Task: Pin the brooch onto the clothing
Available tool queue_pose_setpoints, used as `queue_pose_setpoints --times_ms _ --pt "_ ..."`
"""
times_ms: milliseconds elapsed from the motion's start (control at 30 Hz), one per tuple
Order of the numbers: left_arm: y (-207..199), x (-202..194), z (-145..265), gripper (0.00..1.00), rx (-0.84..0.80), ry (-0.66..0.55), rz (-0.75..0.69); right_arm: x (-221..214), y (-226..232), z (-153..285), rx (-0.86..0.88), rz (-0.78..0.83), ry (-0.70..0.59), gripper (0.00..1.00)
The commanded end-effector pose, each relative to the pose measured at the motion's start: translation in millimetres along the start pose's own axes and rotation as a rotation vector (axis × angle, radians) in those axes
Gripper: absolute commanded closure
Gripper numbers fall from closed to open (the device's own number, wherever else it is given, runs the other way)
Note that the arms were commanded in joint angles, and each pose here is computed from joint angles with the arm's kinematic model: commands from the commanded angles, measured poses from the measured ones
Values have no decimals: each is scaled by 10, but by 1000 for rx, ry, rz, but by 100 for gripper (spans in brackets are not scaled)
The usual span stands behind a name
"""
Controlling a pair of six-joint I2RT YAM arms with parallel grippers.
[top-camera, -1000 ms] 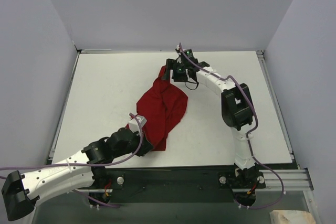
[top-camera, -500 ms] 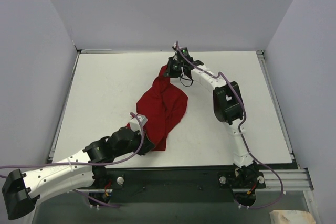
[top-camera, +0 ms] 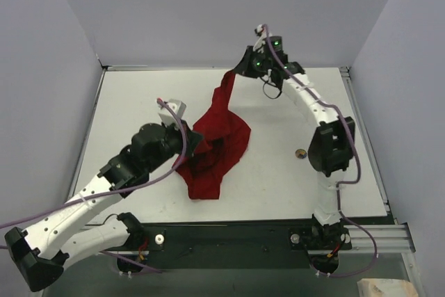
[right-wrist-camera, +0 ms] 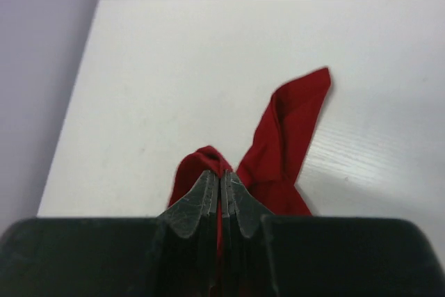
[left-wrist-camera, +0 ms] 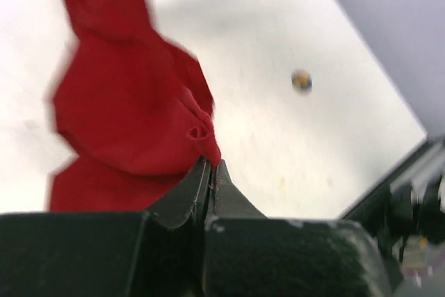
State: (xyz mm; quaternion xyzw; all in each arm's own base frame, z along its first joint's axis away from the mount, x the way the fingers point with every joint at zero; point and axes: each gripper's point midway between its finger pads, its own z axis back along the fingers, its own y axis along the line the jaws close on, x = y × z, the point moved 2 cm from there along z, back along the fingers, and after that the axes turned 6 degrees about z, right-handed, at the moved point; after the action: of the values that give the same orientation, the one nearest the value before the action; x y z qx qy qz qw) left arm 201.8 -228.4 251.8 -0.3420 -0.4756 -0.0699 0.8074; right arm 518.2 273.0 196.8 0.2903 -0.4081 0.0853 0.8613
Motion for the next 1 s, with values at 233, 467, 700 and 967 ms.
queue_pose_setpoints --times_ms 233,467,700,967 --pt "-161 2519 829 100 104 -544 -161 1424 843 2445 -8 254 -555 100" --pt "-672 3172 1532 100 27 -704 -249 1525 1184 3587 -5 331 -761 100" --pt "-874 3123 1980 100 -42 -709 -279 1302 1426 4370 47 372 -881 100" --pt "-890 3149 2159 100 -25 -731 -291 1196 1678 4913 137 394 -992 100"
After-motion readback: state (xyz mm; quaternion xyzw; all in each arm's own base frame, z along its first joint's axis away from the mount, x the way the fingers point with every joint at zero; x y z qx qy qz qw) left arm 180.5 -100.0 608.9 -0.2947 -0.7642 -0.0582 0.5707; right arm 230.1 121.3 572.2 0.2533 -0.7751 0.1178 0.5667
